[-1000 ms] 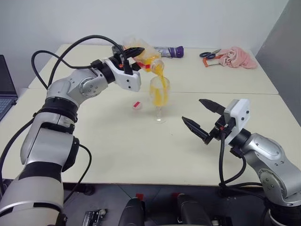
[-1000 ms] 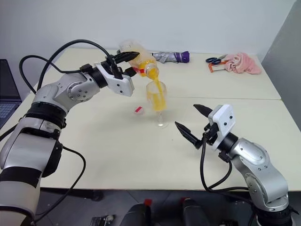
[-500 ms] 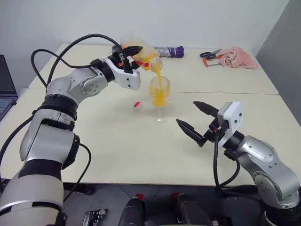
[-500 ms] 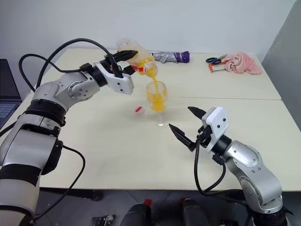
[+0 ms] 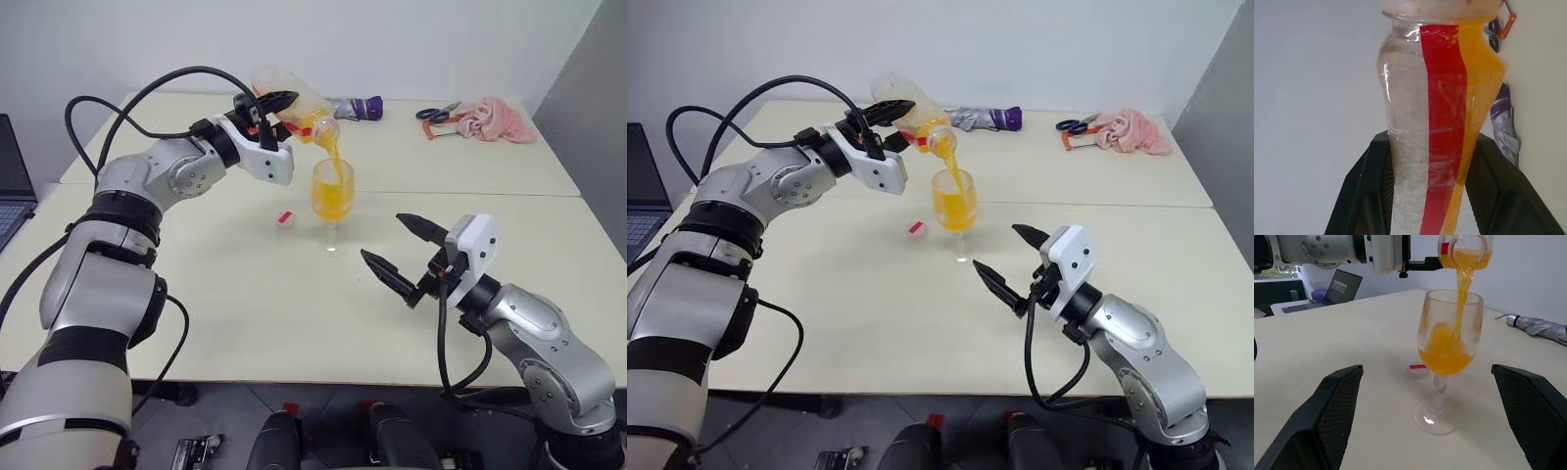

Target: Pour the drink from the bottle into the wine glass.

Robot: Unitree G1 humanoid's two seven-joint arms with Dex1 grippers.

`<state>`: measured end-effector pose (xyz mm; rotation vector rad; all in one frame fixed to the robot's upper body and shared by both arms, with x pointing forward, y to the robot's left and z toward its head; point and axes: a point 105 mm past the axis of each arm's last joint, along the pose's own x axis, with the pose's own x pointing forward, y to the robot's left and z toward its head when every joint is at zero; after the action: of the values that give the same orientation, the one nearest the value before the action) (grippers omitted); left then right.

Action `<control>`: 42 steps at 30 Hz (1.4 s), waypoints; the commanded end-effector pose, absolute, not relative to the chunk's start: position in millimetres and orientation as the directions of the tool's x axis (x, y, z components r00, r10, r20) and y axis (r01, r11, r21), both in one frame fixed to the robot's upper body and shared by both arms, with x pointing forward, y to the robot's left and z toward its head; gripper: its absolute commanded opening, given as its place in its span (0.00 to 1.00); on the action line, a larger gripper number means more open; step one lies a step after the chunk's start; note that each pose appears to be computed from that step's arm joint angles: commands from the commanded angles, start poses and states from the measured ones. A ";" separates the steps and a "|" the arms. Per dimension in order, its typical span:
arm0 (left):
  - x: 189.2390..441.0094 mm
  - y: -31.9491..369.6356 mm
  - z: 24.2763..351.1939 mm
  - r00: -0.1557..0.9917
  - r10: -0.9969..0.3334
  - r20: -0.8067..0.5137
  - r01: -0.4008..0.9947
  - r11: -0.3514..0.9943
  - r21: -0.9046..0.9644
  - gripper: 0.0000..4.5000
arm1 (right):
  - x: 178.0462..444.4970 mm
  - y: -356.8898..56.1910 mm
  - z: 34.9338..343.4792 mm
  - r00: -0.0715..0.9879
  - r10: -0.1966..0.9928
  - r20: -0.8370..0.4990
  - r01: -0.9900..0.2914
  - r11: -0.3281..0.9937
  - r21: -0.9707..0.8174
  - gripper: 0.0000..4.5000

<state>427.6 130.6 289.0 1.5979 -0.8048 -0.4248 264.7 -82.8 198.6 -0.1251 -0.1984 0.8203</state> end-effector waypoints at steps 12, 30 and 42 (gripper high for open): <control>424.3 125.8 316.1 0.661 -0.710 0.243 -0.339 0.006 0.941 0.37 | 256.7 -77.5 210.7 0.639 0.749 0.175 -0.716 0.662 -0.220 1.00; 423.6 124.0 316.9 0.654 -0.719 0.237 -0.357 -0.017 0.934 0.37 | 255.7 -75.4 211.3 0.632 0.755 0.175 -0.724 0.656 -0.214 1.00; 423.6 124.1 316.3 0.653 -0.719 0.239 -0.357 -0.015 0.934 0.37 | 255.3 -74.9 211.1 0.631 0.756 0.173 -0.725 0.654 -0.215 1.00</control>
<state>426.7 124.6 293.7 1.6319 -0.8491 -0.4151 263.5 -79.2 198.0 -0.1183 -0.1990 0.8321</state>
